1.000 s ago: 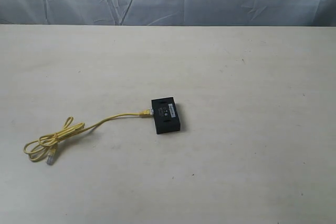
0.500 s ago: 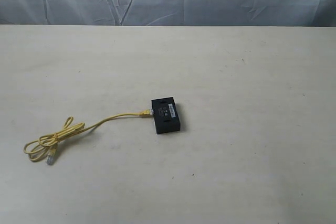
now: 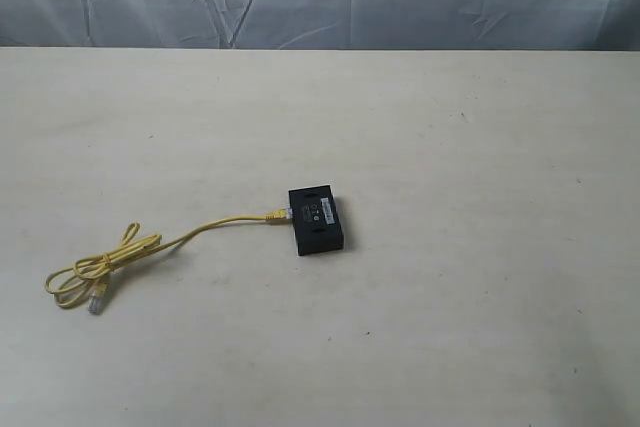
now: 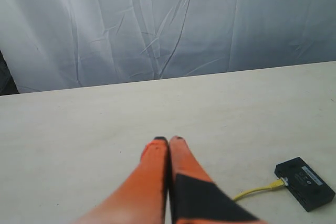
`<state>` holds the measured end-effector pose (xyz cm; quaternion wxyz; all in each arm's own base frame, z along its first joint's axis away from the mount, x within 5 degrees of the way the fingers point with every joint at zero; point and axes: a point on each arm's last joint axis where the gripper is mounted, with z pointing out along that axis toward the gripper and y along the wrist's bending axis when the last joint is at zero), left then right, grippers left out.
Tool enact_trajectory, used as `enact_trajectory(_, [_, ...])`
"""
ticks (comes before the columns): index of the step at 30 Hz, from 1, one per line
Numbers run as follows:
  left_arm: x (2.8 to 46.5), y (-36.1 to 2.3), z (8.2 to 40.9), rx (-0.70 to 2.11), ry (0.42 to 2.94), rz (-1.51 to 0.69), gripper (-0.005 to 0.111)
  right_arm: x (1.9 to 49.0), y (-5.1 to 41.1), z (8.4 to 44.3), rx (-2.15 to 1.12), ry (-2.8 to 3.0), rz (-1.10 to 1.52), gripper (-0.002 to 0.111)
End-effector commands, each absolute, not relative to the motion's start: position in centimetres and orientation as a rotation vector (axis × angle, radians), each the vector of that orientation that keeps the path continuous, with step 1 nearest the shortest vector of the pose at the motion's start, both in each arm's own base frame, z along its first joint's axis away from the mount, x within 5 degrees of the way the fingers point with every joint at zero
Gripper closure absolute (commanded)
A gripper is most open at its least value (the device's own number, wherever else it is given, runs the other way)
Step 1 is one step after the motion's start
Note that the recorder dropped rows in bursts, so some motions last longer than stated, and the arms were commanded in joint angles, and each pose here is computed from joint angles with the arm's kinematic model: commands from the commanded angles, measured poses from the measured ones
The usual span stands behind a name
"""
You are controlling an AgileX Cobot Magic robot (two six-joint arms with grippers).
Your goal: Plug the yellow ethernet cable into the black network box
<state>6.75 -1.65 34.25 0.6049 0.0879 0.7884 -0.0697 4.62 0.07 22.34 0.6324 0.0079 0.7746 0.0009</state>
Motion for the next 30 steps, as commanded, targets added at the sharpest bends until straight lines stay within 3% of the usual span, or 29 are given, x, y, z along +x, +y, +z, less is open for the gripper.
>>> enact_trajectory(1, [6.7, -1.6, 34.2, 0.201, 1.817, -0.156, 0.107, 4.7, 0.0, 22.1, 0.016, 1.763, -0.015, 0.109])
enact_trajectory(18, [6.7, -1.6, 34.2, 0.201, 1.817, -0.156, 0.107, 5.3, 0.1, 17.9, -0.097, 1.856, -0.035, 0.109])
enact_trajectory(30, [6.7, -1.6, 34.2, 0.203, 1.817, -0.155, 0.107, 5.3, 0.1, 18.1, -0.091, 1.843, -0.027, 0.109])
